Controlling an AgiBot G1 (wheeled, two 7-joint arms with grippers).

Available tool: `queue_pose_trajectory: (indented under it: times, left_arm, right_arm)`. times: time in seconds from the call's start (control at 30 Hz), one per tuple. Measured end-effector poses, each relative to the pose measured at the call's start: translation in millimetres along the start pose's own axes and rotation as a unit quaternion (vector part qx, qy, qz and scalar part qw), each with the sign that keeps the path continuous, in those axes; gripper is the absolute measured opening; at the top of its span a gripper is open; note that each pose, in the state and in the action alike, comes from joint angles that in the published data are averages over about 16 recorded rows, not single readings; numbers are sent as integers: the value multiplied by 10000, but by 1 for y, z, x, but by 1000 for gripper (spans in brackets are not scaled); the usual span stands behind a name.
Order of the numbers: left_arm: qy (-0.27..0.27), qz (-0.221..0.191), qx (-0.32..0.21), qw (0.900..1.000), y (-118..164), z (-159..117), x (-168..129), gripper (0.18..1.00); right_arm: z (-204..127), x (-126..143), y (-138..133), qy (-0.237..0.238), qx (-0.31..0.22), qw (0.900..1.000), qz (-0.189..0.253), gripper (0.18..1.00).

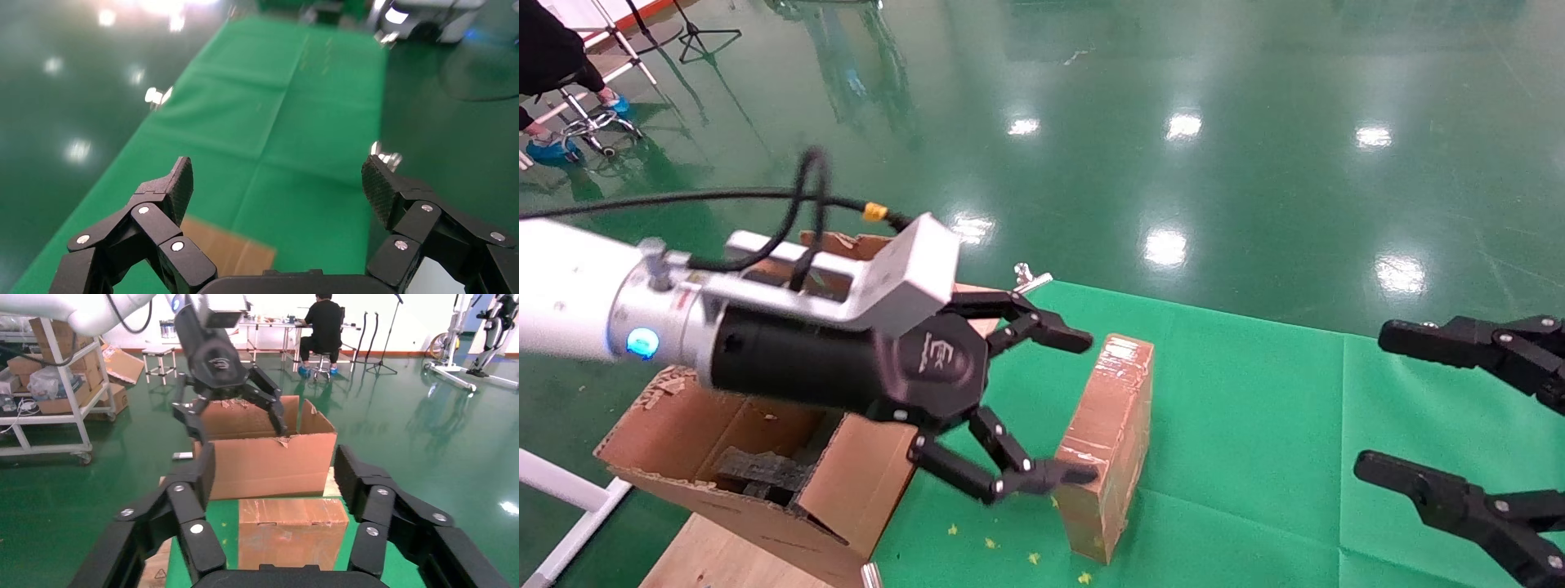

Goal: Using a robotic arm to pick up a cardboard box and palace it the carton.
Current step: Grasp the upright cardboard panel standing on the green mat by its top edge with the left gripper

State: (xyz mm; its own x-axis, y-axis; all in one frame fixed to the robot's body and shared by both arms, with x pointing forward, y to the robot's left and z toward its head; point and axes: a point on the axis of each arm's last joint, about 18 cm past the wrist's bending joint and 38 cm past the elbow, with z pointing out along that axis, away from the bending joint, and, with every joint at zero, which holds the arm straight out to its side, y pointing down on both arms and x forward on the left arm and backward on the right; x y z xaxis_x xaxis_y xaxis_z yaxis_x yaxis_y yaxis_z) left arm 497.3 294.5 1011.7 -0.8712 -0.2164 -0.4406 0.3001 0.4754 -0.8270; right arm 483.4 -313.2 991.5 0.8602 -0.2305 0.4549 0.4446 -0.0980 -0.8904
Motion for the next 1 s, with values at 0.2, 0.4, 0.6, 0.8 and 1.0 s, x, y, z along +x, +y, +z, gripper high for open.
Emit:
queue_pose_trajectory:
  times: [0.2, 0.4, 0.6, 0.8, 1.0]
  left_arm:
    - [-84, -68, -459, 9989, -9, 5, -11, 1001]
    - [-78, -131, -771, 9969, -14, 13, -18, 1001]
    - [-42, -385, -1330, 9904, -19, 30, -26, 1001]
    - [-166, -877, -2158, 9723, -31, 48, -36, 1001]
    - [-421, -1324, -2783, 9504, -43, 58, -42, 1001]
  right_arm:
    - [0, 0, 0, 1, 0, 10000, 1, 665]
    - [0, 0, 0, 2, -1, 10000, 1, 510]
    - [0, 0, 0, 3, -1, 10000, 2, 376]
    - [0, 0, 0, 3, -1, 10000, 2, 285]
    - [0, 0, 0, 4, -1, 10000, 2, 227]
